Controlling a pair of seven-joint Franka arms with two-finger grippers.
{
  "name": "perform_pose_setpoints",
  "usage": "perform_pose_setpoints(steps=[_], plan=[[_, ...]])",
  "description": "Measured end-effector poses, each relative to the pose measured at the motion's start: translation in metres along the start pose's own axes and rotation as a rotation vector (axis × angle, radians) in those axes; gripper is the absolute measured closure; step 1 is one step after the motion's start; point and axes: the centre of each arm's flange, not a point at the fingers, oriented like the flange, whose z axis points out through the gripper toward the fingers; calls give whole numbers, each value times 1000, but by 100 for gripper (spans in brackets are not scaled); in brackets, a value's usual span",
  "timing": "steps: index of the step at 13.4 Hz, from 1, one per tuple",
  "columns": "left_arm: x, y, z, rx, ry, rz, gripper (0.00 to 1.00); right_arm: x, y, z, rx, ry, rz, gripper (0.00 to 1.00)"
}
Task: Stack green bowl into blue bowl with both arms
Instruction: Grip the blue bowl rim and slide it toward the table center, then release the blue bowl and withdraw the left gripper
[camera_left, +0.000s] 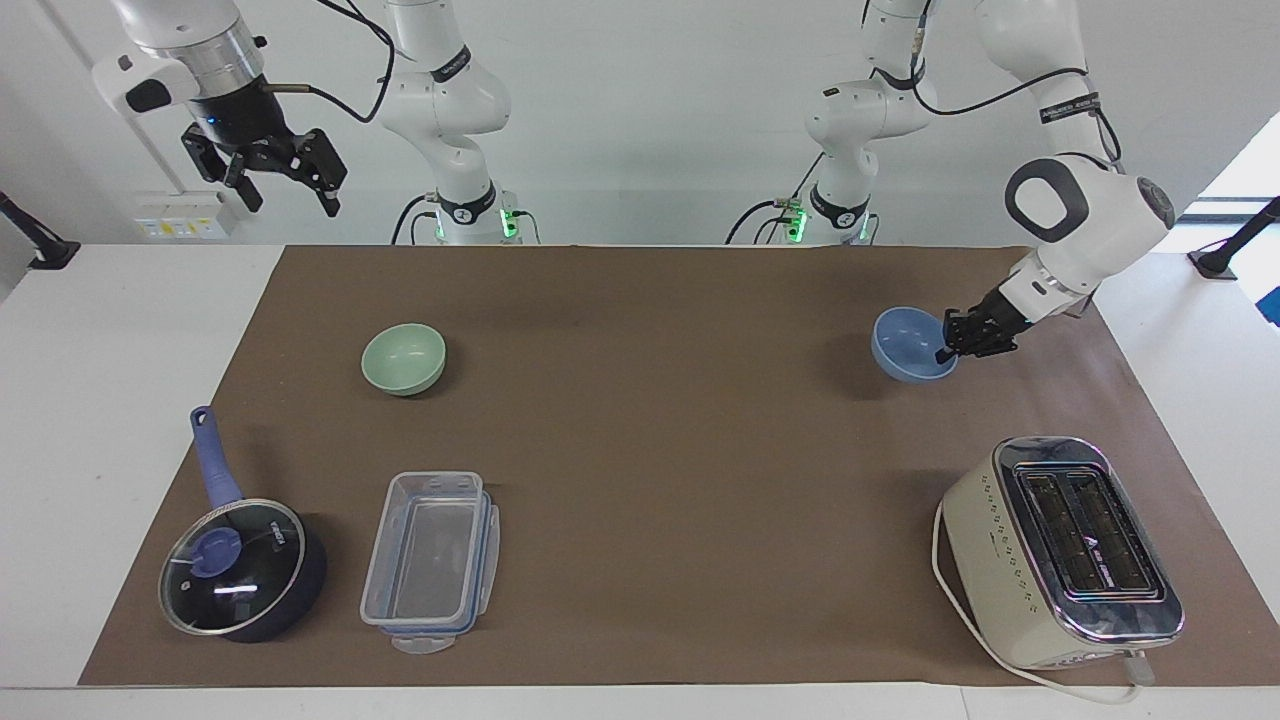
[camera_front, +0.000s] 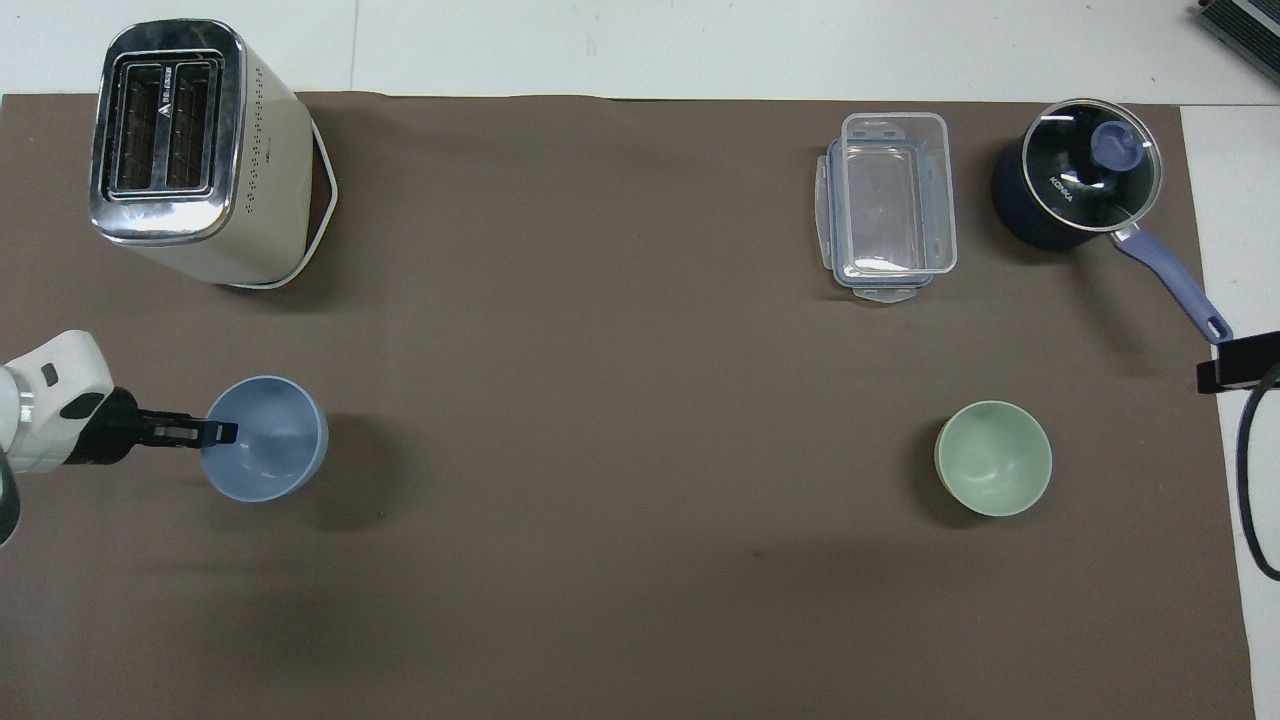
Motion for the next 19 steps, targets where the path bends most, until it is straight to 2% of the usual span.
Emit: perform_pose_setpoints(steps=[3, 7, 10, 14, 19], plan=[[16, 75, 28, 12, -28, -54, 96, 0, 0, 0, 0, -1, 1, 0], [23, 182, 82, 45, -10, -125, 96, 0, 0, 1, 0, -3, 1, 0], [16, 242, 126, 61, 1, -132, 96, 0, 1, 1, 0, -3, 1, 0], [3, 303, 167, 65, 38, -111, 96, 0, 1, 2, 0, -4, 1, 0], [-1, 333, 177, 57, 39, -90, 96, 0, 1, 2, 0, -4, 1, 0]])
